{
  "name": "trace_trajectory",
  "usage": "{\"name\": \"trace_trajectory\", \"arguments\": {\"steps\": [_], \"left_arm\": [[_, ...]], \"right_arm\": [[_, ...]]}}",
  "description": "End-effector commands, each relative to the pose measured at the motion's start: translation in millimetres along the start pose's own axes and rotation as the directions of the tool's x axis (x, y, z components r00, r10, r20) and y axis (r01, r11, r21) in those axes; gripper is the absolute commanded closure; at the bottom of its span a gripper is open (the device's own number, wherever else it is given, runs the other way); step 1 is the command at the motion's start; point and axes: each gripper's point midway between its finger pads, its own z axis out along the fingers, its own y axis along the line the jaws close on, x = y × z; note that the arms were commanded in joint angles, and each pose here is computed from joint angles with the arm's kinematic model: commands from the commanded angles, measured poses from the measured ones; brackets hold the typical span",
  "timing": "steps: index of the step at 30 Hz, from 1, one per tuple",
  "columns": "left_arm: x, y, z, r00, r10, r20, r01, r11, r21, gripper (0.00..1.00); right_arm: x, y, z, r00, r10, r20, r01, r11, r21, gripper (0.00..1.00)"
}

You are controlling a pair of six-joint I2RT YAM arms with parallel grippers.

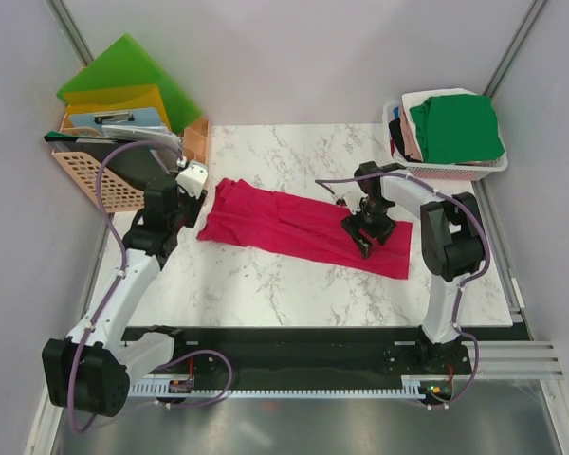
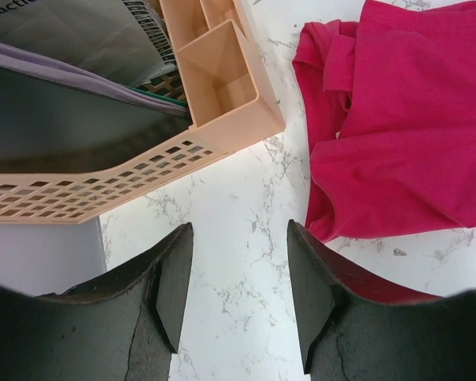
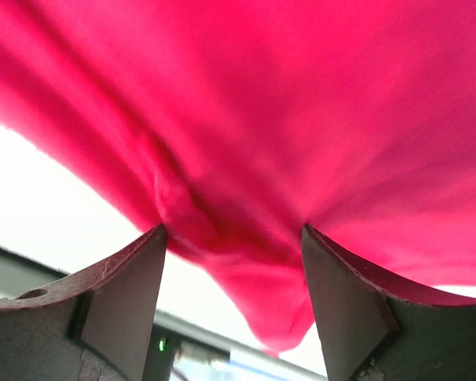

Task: Fold and stack the t-shirts
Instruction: Fold the other side of the tshirt into a rectangle, then rotate the tshirt 90 degrees

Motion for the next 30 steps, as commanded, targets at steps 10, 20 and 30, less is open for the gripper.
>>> {"name": "trace_trajectory", "arguments": {"steps": [10,20,30], "left_arm": [[-15.8,12.6,8.6,1.0,-0.016,0.027,0.017,0.998,-0.06,0.42],[-15.7,-51.1,12.3,0.998,0.045,0.035,-0.052,0.971,0.235,0.42],[-15.7,-132.2,84.6,0.984,0.039,-0.175,0.059,0.853,0.519,0.44]], "right_arm": [[19.7,61.4,-36.0,0.973,-0.228,-0.028,0.227,0.974,-0.022,0.25],[-3.4,30.9,-97.7,0.953,-0.239,0.184,0.183,0.943,0.277,0.22],[-16.0,-10.7,-75.2,0.958,0.003,0.287,-0.061,0.979,0.195,0.23]]}}
